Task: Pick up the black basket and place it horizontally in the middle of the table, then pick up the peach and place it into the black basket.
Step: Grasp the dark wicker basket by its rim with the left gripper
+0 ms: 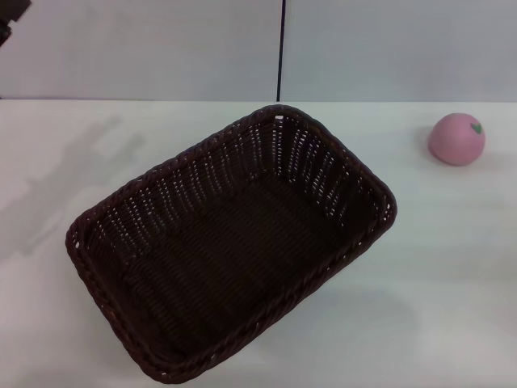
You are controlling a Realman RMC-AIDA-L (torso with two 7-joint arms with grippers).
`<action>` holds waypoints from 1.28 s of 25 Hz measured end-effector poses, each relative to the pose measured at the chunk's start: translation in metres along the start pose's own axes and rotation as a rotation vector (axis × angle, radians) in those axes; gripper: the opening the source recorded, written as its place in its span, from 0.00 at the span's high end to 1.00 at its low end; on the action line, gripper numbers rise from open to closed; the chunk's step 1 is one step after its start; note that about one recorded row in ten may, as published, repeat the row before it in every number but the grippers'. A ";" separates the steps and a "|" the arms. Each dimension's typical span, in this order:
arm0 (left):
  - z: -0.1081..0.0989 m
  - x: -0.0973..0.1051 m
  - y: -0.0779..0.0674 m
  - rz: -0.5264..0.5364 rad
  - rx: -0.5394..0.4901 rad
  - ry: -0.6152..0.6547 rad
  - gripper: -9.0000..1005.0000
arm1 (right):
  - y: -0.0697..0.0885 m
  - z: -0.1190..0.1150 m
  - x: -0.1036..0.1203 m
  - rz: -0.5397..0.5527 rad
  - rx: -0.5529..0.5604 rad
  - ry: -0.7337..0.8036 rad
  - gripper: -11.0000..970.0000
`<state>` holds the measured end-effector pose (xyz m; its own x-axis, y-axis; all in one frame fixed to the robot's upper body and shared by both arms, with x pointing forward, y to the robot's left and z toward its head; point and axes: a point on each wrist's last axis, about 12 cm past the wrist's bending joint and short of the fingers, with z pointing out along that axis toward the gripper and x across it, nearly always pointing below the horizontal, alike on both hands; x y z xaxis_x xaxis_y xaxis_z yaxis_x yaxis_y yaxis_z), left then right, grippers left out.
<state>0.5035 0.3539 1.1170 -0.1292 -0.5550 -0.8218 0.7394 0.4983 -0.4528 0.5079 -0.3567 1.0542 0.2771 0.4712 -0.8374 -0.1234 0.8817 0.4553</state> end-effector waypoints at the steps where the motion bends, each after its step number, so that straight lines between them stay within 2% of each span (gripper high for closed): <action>1: 0.000 0.000 0.000 0.000 0.000 0.000 0.23 | 0.000 0.000 0.000 0.000 0.000 0.000 0.52; 4: 0.007 -0.021 0.007 -0.032 0.004 0.126 0.23 | 0.000 0.000 0.000 0.000 0.001 0.001 0.52; 5: 0.014 -0.032 0.010 -0.037 0.012 0.233 0.23 | -0.001 -0.001 0.000 0.000 0.003 0.001 0.52; 8: 0.022 -0.041 0.010 -0.029 0.025 0.308 0.23 | -0.001 -0.002 0.000 -0.001 0.006 0.002 0.52; 10: 0.039 -0.060 0.010 -0.020 0.025 0.462 0.23 | -0.002 -0.003 0.000 0.000 0.012 0.005 0.52; 12: 0.046 -0.065 0.010 -0.013 0.022 0.503 0.23 | -0.002 -0.003 0.001 0.001 0.015 0.007 0.52; 14: 0.062 -0.072 0.008 0.006 -0.002 0.610 0.23 | -0.003 -0.004 0.002 0.004 0.023 0.014 0.52; 15: 0.077 -0.074 0.005 0.026 -0.018 0.689 0.23 | -0.003 -0.003 0.004 0.009 0.032 0.023 0.52; 16: 0.077 -0.074 0.005 0.026 -0.018 0.689 0.23 | -0.003 -0.003 0.004 0.009 0.032 0.023 0.52; 20: 0.112 -0.075 -0.004 0.083 -0.035 0.859 0.23 | -0.002 -0.002 0.006 0.026 0.037 0.033 0.52; 25: 0.116 -0.074 -0.005 0.095 -0.038 0.888 0.23 | -0.005 -0.005 0.006 0.026 0.054 0.036 0.52; 26: 0.131 -0.073 -0.011 0.136 -0.046 0.965 0.23 | -0.005 -0.005 0.006 0.026 0.054 0.036 0.52; 27: 0.131 -0.073 -0.011 0.136 -0.046 0.965 0.23 | -0.006 -0.005 0.006 0.026 0.066 0.036 0.52; 28: 0.157 -0.067 -0.023 0.196 -0.072 1.108 0.23 | -0.008 -0.006 0.006 0.027 0.077 0.035 0.52; 30: 0.169 -0.061 -0.027 0.238 -0.113 1.175 0.23 | -0.011 -0.007 0.006 0.032 0.102 0.032 0.52; 32: 0.172 -0.059 -0.027 0.244 -0.124 1.196 0.23 | -0.011 -0.007 0.006 0.032 0.107 0.031 0.51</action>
<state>0.6043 0.2583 1.2370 -0.5695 0.4905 -0.6596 0.7697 0.5999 -0.2184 0.5043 -0.3636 1.0420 0.2445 0.5014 -0.8299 -0.0291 0.8593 0.5106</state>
